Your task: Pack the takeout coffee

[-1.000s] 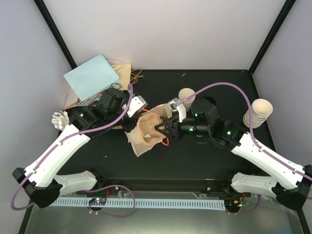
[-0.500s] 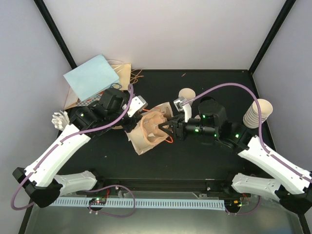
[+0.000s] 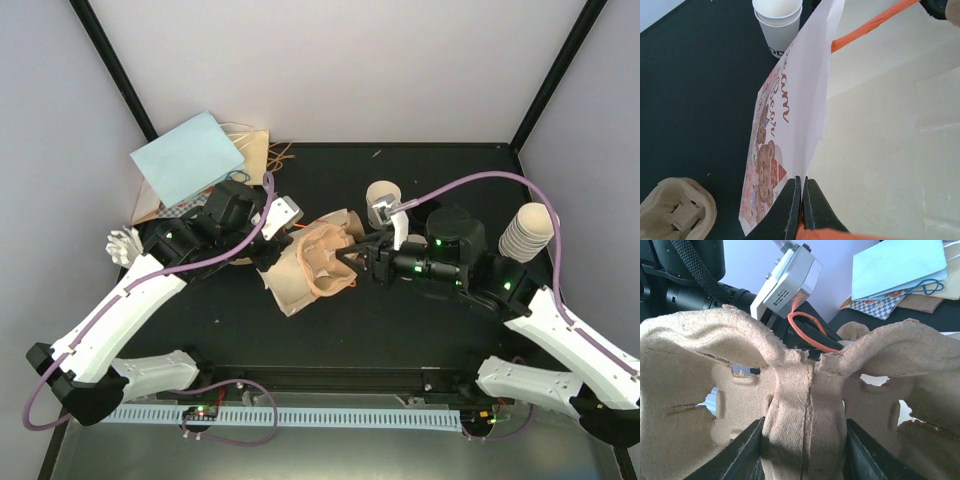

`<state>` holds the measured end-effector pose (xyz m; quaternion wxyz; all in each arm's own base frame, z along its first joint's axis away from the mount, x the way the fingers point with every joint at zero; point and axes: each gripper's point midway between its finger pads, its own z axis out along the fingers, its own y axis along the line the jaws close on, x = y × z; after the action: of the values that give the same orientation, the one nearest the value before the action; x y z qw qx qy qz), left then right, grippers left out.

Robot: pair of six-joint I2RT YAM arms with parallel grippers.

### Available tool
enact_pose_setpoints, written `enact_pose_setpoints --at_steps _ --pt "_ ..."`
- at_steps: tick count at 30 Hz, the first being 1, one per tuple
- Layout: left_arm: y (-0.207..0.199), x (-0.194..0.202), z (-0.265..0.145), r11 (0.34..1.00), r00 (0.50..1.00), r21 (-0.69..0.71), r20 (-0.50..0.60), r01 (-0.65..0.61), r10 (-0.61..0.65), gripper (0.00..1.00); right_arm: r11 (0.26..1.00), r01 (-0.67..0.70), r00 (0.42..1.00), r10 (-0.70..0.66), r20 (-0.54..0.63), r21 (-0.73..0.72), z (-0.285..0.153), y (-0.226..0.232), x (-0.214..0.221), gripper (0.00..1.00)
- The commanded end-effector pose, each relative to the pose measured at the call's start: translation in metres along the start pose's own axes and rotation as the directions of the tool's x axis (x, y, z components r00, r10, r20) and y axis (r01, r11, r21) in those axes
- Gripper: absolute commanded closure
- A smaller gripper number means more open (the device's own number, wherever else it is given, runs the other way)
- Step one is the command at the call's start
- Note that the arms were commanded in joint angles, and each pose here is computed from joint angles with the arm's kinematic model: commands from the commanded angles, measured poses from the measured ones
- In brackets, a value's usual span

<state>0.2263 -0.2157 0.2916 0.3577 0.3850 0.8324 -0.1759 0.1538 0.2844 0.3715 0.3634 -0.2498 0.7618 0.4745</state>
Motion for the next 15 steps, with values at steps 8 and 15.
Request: enact_pose_setpoints --at_steps 8,15 --pt "-0.001 0.0 0.003 1.0 1.0 -0.002 -0.005 0.005 -0.005 0.99 1.0 0.002 0.997 -0.003 0.076 0.016 -0.004 0.002 -0.021 0.6" --pt "-0.001 0.0 0.005 1.0 1.0 0.0 -0.005 0.017 -0.017 0.98 1.0 0.007 0.997 -0.007 0.083 0.001 0.008 -0.002 -0.018 0.61"
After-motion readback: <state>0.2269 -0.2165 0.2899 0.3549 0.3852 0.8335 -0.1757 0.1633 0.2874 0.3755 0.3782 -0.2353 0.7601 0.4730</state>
